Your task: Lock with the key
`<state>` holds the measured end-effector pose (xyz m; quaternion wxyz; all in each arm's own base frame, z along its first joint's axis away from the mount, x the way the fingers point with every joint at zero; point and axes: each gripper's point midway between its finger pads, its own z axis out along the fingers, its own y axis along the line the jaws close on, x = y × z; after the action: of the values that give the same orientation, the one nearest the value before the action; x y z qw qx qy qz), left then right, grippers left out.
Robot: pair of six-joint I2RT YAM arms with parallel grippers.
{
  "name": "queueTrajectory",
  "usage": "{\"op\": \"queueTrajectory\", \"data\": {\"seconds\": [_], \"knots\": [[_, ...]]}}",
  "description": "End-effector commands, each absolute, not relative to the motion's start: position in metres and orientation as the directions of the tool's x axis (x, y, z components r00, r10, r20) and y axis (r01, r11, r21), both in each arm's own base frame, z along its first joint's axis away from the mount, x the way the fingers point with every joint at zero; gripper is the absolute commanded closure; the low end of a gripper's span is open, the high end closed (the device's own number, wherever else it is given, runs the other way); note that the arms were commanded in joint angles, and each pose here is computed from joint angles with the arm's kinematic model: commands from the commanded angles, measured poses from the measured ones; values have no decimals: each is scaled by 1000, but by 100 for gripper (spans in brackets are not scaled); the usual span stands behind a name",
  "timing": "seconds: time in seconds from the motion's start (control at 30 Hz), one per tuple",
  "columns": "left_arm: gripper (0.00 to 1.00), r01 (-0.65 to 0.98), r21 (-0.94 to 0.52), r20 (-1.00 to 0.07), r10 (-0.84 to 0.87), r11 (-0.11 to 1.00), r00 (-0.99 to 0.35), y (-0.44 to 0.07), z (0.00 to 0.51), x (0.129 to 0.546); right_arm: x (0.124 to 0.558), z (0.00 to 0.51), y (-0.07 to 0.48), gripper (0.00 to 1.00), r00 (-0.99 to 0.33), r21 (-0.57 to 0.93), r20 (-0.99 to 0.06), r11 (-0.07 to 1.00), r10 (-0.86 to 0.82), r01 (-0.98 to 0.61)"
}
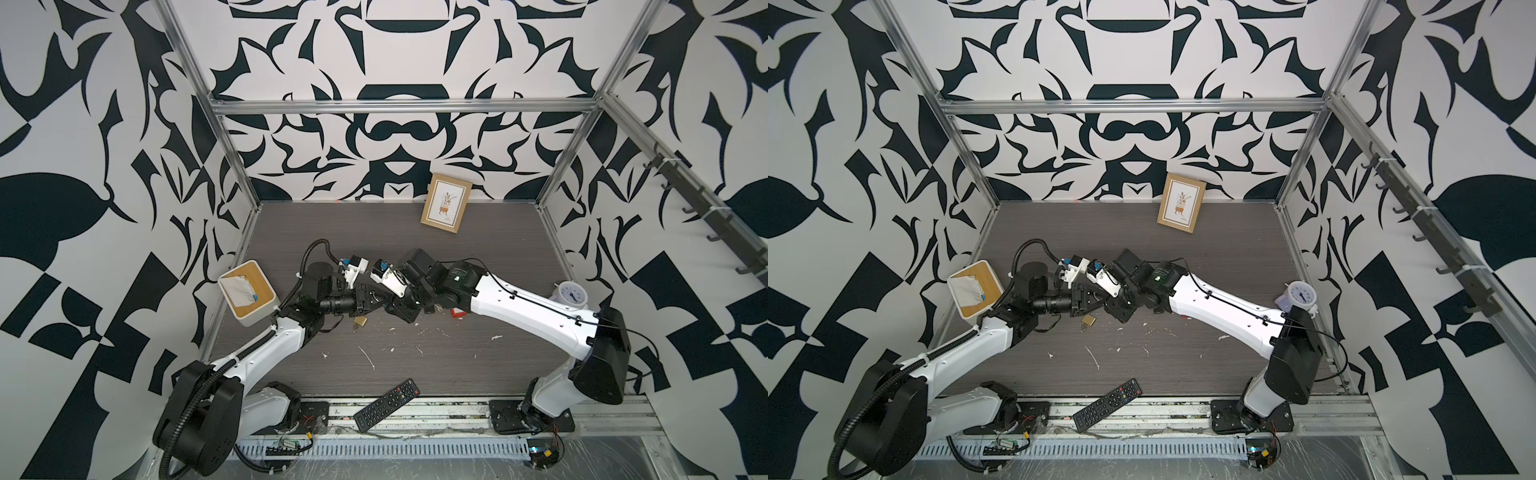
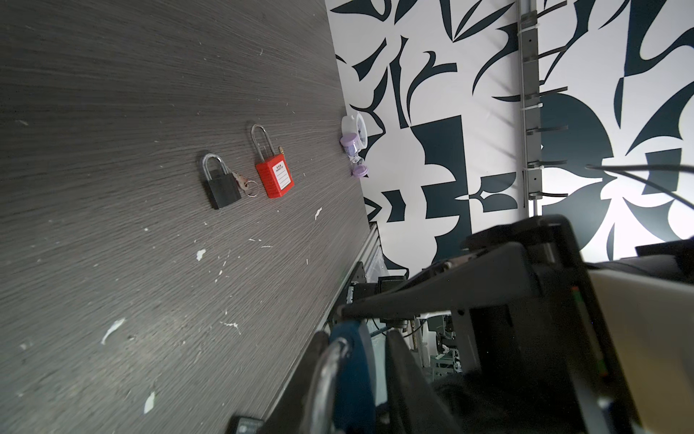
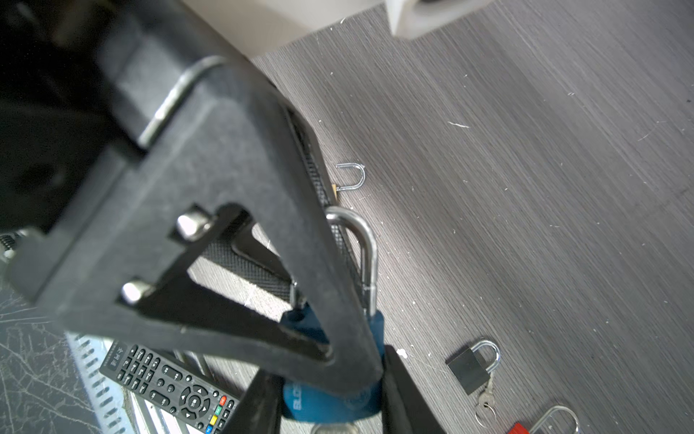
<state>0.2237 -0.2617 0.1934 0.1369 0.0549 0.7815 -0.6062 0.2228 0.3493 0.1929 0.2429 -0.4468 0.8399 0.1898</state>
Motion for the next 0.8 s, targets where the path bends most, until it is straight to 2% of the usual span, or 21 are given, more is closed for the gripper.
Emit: {"op": "queueTrajectory", "data": {"seconds": [0.0,0.13,0.37,0.47,0.6,0.63,0.67,0.7,0.73,0.77], "knots": [[73,297,-924,-322,-73,242,-944,-263,208,222,235,223,357,100,-439,61,-658,538,-612,-841],[75,300,-923,-326,-73,240,-943,-262,209,220,239,225,357,100,-438,49,-661,548,-609,-835],[89,303,-922,-331,-80,242,-940,-261,210,220,242,231,360,100,-430,43,-672,548,-603,-835],[100,299,-920,-330,-90,252,-940,-261,209,223,241,227,360,100,-436,48,-664,547,-607,-836],[100,287,-919,-326,-109,270,-939,-259,204,227,242,225,361,100,-438,48,-663,549,-607,-834],[100,284,-919,-325,-115,272,-939,-259,203,227,242,225,361,97,-437,46,-663,550,-607,-834],[100,280,-920,-323,-124,275,-938,-259,203,229,242,226,361,88,-436,46,-664,548,-608,-835],[100,276,-919,-324,-138,280,-936,-258,202,231,242,228,360,78,-435,46,-665,548,-607,-835],[100,275,-915,-331,-160,293,-930,-256,202,234,241,231,360,60,-437,55,-665,545,-605,-837],[100,271,-911,-338,-187,312,-922,-254,201,238,241,234,361,50,-449,76,-663,542,-599,-837]]}}
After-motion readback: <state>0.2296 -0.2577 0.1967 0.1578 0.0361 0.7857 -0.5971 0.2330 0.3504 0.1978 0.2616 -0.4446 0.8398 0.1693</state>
